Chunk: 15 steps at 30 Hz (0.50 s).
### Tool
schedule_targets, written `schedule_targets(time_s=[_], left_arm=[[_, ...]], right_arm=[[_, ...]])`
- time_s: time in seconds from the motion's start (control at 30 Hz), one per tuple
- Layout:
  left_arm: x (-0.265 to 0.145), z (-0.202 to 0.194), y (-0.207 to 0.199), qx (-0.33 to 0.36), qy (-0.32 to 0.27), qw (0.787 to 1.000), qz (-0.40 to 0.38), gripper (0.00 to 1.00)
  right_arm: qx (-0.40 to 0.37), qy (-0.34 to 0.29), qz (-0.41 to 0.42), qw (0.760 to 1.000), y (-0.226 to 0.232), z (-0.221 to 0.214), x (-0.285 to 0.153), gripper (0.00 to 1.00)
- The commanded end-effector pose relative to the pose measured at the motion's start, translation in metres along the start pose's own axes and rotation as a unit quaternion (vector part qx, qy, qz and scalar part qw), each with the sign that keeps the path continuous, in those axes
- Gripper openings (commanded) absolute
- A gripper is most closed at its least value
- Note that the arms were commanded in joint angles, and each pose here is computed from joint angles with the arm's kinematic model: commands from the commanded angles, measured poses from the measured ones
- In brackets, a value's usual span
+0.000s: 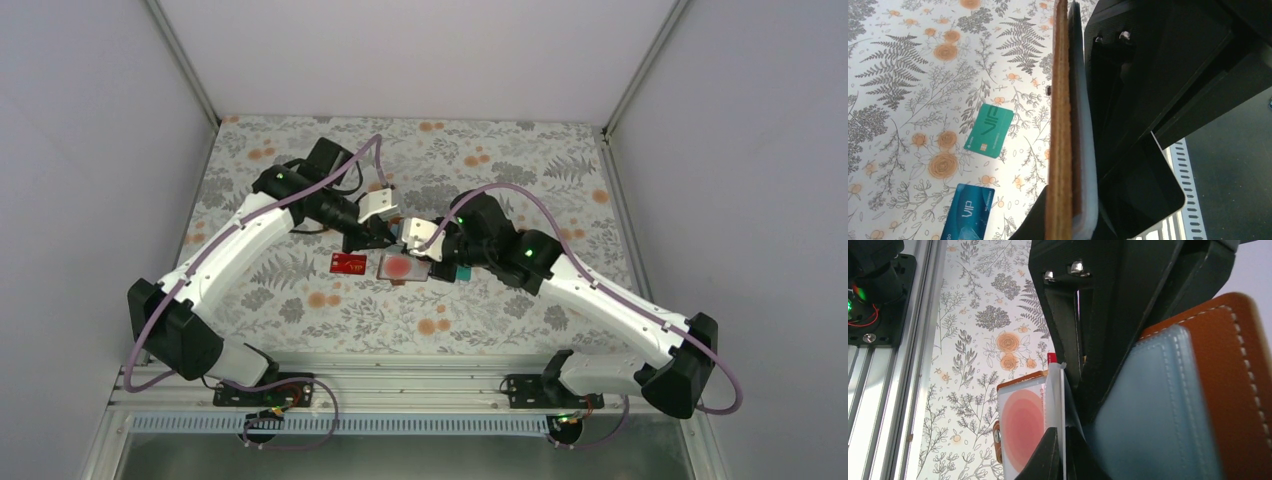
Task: Take the credit cards out of the card holder
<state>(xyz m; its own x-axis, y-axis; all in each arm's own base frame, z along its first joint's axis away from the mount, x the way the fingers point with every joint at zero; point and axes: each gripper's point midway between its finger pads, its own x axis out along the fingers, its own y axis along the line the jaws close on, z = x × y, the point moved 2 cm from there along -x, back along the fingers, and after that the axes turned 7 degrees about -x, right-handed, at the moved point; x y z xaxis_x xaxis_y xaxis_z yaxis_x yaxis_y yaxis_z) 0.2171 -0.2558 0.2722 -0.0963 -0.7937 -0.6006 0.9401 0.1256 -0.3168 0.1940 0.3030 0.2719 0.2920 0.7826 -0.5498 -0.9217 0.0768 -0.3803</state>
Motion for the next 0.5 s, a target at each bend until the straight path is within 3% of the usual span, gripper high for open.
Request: schedule_targets(time_s=[0.0, 0.33, 0.47], left_arm=[[0.005, -0.012, -0.003, -0.01, 0.014, 1.0, -0.01, 0.02], [0.008, -0.015, -0.002, -0.014, 0.017, 1.0, -0.015, 0.02], [0.004, -0.006, -0.019, -0.009, -0.004, 0.998, -0.062, 0.02]], right_arm=[[0.001, -0.029, -0.029, 0.999, -0.017, 0.011, -0.007, 0.05], [0.002, -0.04, -0.026, 0.999, -0.018, 0.012, -0.008, 0.06], [0.017, -0.02, -0.005, 1.0, -0.011, -0.005, 0.012, 0.05]])
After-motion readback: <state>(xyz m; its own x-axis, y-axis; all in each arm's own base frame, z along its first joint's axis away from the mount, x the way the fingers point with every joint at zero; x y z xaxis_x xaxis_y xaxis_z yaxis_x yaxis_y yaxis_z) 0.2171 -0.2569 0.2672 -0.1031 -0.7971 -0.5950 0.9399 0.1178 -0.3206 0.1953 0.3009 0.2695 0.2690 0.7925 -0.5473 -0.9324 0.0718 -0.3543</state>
